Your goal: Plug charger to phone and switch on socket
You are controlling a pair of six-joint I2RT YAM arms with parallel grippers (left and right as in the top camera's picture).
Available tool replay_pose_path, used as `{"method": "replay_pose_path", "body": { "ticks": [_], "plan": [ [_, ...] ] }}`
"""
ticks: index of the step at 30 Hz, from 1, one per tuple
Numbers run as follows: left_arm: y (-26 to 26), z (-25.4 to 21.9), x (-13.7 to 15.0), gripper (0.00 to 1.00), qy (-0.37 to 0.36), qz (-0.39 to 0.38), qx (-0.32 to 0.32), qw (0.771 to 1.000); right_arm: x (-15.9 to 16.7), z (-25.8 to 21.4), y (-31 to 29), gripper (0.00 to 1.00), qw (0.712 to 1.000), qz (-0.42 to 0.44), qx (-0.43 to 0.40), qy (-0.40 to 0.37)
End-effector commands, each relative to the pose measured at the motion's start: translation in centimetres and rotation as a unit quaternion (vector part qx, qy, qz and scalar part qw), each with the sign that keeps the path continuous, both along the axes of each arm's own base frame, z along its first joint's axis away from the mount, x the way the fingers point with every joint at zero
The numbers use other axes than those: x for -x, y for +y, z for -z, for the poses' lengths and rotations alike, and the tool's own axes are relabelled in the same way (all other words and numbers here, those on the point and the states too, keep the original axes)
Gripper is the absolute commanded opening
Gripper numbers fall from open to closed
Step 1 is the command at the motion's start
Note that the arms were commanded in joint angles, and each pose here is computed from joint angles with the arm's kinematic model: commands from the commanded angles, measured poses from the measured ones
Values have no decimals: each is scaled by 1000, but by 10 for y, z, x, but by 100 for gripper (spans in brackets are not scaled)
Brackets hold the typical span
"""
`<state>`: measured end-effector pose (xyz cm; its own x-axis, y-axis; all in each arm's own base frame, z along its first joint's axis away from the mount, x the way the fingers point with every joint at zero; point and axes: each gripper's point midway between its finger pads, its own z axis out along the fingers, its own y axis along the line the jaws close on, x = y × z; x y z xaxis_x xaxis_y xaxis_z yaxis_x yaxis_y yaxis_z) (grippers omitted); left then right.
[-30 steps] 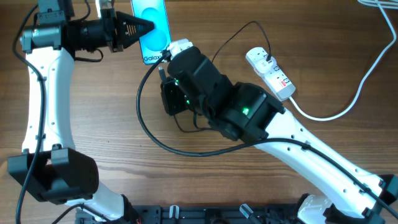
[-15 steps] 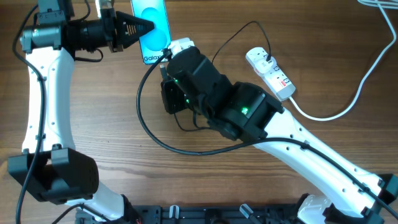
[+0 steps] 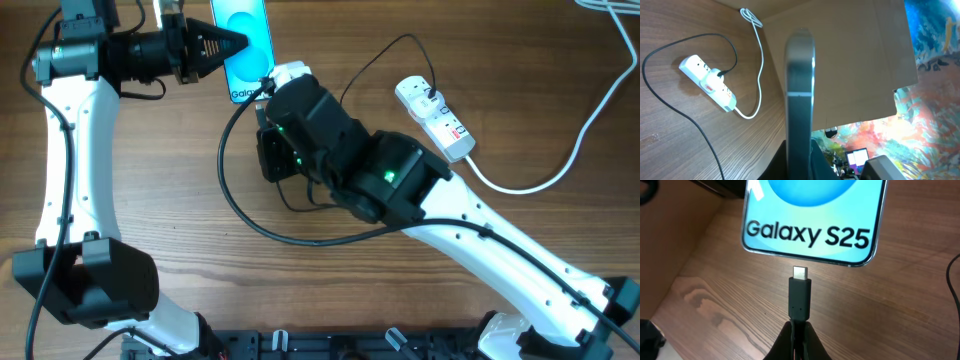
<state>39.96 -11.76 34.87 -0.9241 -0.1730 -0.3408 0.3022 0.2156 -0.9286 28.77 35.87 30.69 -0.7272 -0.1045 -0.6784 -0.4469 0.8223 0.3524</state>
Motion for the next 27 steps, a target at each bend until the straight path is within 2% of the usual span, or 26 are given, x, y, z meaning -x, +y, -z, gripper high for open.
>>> {"method": "replay_pose_path", "body": {
  "ticks": [1, 27],
  "plan": [
    [-2, -12, 5, 4, -17, 15, 18, 1000, 0, 7, 5, 5, 1000, -1, -1, 12],
    [-1, -9, 3, 4, -35, 10, 4, 999, 0, -3, 1, 5, 1000, -7, -2, -6]
  ]
}}
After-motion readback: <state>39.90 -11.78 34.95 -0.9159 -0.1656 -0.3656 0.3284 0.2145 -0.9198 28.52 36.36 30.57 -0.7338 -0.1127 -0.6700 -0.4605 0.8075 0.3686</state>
